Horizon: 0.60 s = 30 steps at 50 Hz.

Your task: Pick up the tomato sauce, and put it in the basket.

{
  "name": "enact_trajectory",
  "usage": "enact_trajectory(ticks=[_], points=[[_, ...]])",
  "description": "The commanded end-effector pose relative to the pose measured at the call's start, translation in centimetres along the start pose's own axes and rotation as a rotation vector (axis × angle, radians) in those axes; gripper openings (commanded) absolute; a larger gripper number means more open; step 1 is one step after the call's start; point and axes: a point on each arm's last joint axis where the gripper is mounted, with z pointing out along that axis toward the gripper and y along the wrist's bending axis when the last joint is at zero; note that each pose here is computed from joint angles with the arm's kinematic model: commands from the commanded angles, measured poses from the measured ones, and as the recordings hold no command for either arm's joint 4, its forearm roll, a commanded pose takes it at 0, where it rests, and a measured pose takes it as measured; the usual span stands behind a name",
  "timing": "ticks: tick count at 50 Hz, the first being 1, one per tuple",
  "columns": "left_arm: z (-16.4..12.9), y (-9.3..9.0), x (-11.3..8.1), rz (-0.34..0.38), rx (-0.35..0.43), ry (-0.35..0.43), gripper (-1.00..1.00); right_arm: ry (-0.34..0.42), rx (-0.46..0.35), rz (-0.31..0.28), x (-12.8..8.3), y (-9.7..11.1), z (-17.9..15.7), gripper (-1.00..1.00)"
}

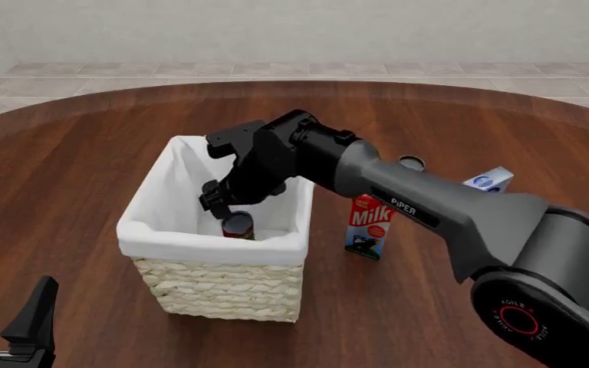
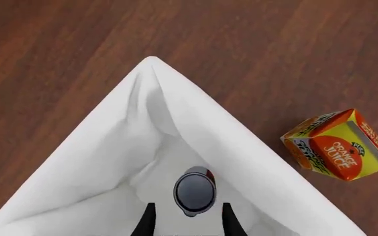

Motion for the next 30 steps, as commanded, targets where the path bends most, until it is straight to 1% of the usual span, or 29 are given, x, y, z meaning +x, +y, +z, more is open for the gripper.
enact_trajectory(ticks=[1,6,11,14,30], points=[[0.0,0.0,-0.1,0.001,-0.002,0.0,1.0,-0.033,-0.004,0.004,-0.3,-0.1,-1.8,1.0],[0.0,0.0,0.0,0.001,-0.003,0.0,1.0,-0.06,-0.011,-0.001,-0.4,0.1,-3.4,1.0],[0.0,0.0,0.0,0.001,-0.003,0.0,1.0,-0.071,-0.014,-0.002,-0.3,0.2,-4.4,1.0],[0.0,0.0,-0.1,0.001,-0.003,0.0,1.0,-0.088,-0.018,-0.004,-0.3,0.3,-5.7,1.0],[0.0,0.0,0.0,0.001,-0.003,0.0,1.0,-0.147,-0.051,-0.009,0.6,1.4,-10.7,1.0]])
